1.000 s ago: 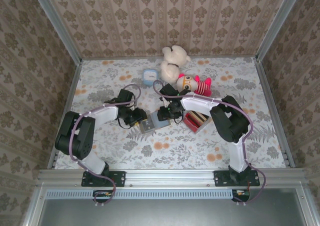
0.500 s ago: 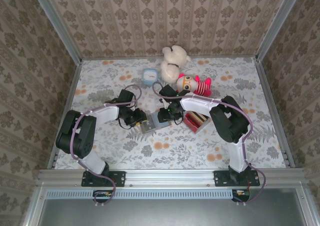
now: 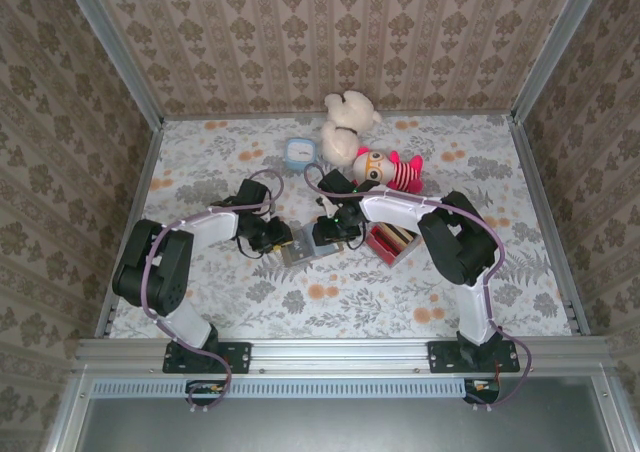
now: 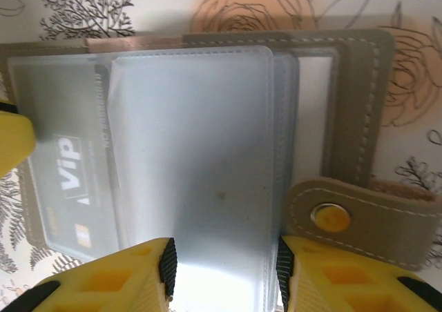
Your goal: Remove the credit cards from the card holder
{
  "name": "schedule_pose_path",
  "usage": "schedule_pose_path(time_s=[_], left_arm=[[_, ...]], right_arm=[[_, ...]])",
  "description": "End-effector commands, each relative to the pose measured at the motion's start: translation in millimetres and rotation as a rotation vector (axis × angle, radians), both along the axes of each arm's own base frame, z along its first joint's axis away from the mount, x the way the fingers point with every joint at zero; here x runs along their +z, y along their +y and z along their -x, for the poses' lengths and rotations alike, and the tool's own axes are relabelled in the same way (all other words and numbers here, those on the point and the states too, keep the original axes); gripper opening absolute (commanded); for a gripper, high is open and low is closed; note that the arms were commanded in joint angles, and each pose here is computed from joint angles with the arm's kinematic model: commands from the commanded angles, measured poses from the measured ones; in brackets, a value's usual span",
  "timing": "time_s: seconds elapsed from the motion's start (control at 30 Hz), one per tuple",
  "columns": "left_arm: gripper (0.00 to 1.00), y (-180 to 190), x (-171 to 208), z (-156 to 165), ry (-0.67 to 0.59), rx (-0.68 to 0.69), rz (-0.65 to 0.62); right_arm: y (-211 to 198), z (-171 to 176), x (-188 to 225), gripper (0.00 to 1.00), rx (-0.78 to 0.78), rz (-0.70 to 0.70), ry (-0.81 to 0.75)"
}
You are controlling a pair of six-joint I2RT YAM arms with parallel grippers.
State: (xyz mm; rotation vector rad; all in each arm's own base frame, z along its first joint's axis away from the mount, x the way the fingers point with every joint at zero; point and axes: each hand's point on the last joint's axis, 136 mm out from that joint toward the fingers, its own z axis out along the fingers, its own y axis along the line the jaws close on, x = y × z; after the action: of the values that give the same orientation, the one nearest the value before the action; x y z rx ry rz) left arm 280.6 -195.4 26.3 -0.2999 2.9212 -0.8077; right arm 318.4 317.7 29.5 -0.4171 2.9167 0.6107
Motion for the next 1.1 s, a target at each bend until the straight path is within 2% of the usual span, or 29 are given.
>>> schedule_pose_path(time_s=[0.0,0.27,0.37,0.53,0.7,0.87,1.07], left_arm=[[0.25,-7.5,-1.5,2.3,0.013,-0.031,0.024],[0.23,-9.0,9.5,-0.6,-0.015,-0.043,0.038],[0.26,-7.0,16.3,-1.4,-0.032,-0.049,0.035],[0.28,5.3,13.7,1.6,-0.030,-0.044,-0.018],[0.26,10.3,12.9,0.6,-0.027,-0.029,-0.015],[0.26,5.3,16.2,-1.3,-0.037,-0.028,0.018],[0.28,1.8,13.0,2.5,-0.019,-0.026,0.043]], right_arm=[[14.7,3.2,-0.7,0.45,0.021,-0.058,0.020],[10.3,2.4,1.4,0.43,0.018,-0.034,0.008],[5.1,0.9,0.1,0.43,0.012,-0.002,0.000],[-18.3,-8.4,18.0,0.42,-0.033,0.094,-0.096],[-9.9,-12.5,50.7,0.42,-0.006,0.004,-0.186],[22.0,2.2,41.7,0.39,0.076,-0.111,-0.096],[24.4,3.8,12.7,0.39,0.074,-0.038,-0.034]])
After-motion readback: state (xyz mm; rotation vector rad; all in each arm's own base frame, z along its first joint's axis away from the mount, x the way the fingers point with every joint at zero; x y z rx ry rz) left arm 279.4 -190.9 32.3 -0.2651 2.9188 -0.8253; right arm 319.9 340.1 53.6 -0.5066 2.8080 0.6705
